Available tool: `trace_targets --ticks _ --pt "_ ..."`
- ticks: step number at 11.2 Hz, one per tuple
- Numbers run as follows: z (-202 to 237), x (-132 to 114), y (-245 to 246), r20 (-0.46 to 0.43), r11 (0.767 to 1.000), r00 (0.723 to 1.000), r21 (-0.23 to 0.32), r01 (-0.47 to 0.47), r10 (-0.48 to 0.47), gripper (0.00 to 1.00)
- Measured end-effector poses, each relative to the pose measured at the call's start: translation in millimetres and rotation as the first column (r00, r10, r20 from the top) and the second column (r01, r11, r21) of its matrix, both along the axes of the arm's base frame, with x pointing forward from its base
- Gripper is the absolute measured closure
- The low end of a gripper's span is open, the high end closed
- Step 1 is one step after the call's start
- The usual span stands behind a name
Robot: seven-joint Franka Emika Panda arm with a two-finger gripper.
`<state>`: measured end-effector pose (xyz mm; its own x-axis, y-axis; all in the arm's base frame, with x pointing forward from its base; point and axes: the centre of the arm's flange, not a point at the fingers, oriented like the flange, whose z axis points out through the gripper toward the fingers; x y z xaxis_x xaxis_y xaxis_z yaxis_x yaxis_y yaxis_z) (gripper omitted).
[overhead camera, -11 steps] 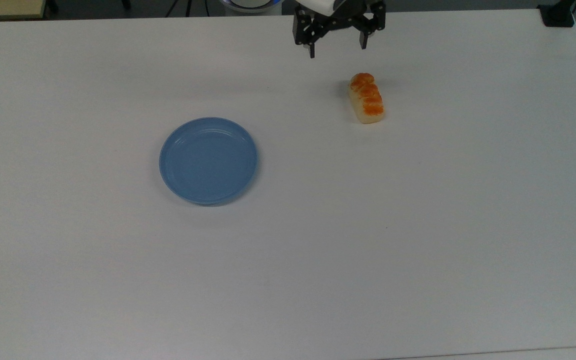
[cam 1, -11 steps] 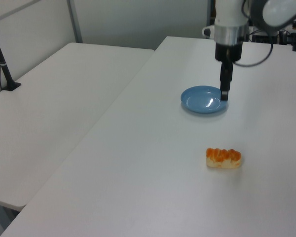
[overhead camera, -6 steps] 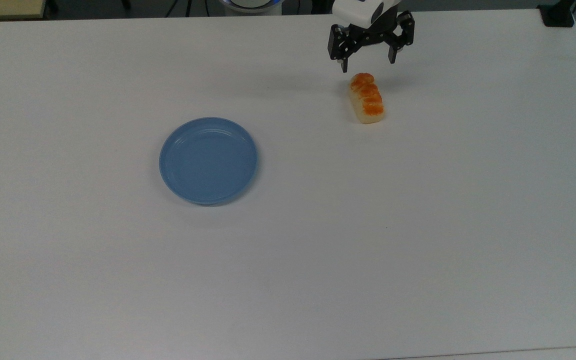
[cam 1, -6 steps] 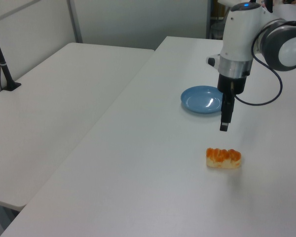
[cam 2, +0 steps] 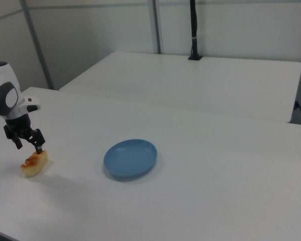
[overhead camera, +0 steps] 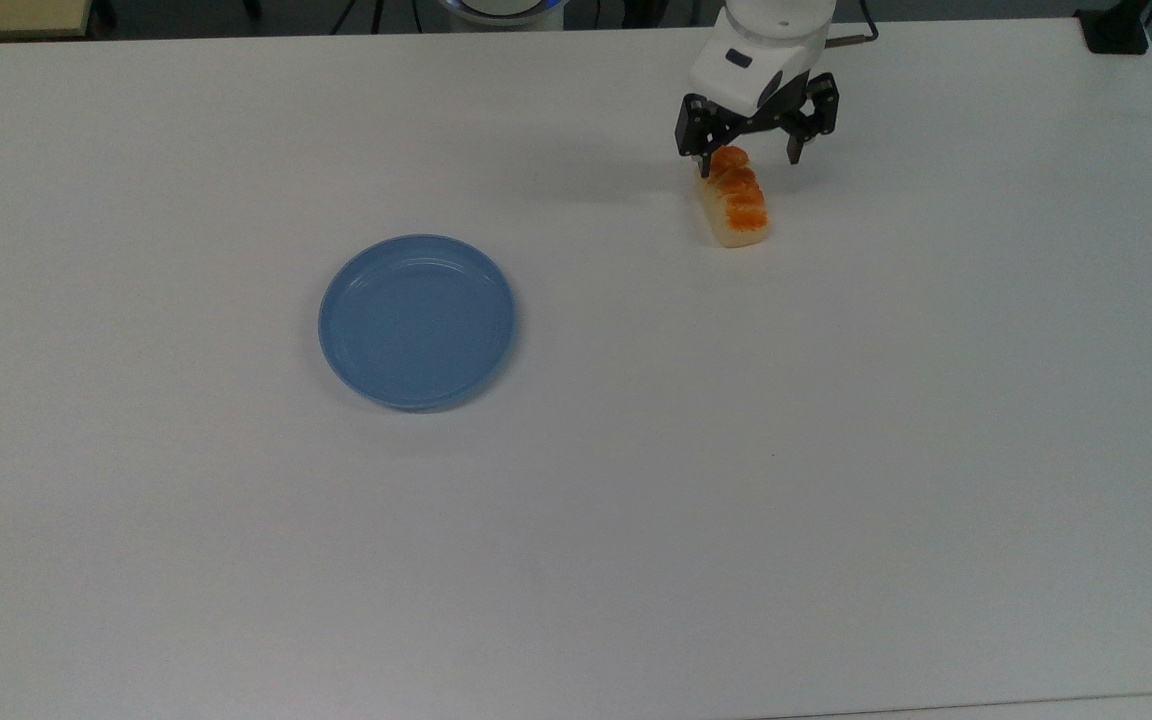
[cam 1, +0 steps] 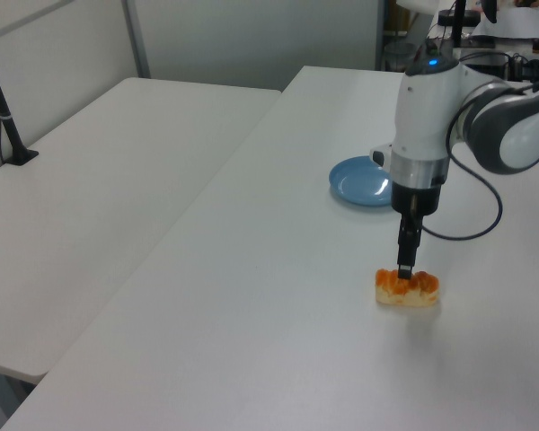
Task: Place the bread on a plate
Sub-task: 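Lower the gripper around the bread roll and close on it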
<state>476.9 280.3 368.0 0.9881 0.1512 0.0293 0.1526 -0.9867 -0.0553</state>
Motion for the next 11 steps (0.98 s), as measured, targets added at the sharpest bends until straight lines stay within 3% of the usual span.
trace_targets --ticks 6,8,9,10,11 --pt "-35.7 2.6 2.5 -0.015 0.998 1.000 -0.060 -0.004 0.003 0.00" --pt "-44.4 1.7 3.9 -0.019 0.996 1.000 -0.080 -0.026 0.025 0.07" --pt "-48.4 -0.7 7.8 -0.022 0.996 0.999 -0.088 -0.036 0.034 0.16" --pt "-52.0 -2.8 11.3 -0.022 0.994 0.999 -0.098 -0.041 0.039 0.30" --pt "-53.1 -3.7 12.9 -0.020 0.994 0.999 -0.103 -0.038 0.036 0.36"
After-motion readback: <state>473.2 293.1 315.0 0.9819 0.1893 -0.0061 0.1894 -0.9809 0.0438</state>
